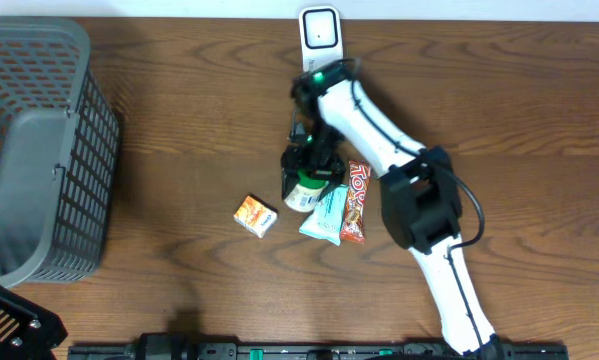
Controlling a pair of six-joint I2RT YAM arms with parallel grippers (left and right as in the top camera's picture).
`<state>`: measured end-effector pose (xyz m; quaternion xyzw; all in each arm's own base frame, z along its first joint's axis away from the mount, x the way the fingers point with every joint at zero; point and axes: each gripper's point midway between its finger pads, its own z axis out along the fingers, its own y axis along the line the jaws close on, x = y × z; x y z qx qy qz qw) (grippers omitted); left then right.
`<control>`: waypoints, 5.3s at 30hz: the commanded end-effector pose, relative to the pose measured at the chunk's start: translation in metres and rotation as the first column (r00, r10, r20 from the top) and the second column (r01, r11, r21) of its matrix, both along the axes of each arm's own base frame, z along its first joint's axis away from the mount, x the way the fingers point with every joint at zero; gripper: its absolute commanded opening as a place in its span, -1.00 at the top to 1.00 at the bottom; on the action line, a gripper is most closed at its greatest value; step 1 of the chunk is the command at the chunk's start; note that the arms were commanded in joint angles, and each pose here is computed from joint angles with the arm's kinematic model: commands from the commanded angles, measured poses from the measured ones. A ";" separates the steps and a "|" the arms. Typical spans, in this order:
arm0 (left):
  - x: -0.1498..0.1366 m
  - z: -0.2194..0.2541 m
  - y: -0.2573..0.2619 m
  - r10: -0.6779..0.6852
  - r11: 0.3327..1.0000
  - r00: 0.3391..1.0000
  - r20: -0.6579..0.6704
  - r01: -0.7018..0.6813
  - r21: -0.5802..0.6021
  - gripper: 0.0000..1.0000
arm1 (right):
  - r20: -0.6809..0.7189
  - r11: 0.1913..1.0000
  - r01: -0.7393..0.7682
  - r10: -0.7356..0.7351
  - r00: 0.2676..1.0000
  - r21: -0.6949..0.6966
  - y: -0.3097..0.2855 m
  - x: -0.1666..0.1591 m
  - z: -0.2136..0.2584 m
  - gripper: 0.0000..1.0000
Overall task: Scan the item barcode
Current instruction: 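Lift the bottle and hold its label up to the white scanner, then carry the bottle to the right table edge and release it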
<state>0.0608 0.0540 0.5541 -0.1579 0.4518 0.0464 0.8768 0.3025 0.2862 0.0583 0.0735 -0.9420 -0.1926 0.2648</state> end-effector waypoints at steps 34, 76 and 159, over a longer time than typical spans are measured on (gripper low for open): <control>-0.001 -0.002 -0.002 -0.016 1.000 1.000 0.007 0.016 -0.002 -0.95 | 0.124 0.912 0.044 -0.103 0.987 0.408 0.000 0.046 0.098 0.09; -0.001 -0.002 -0.003 -0.034 0.999 0.999 0.016 0.035 -0.023 -0.96 | 0.999 0.954 0.298 -0.032 0.010 0.027 -0.039 0.295 0.178 0.12; -0.005 0.003 -0.003 -0.045 0.998 0.998 0.047 0.047 -0.036 -0.96 | 0.684 0.358 0.837 -0.485 0.545 -0.413 -0.504 0.085 0.106 0.14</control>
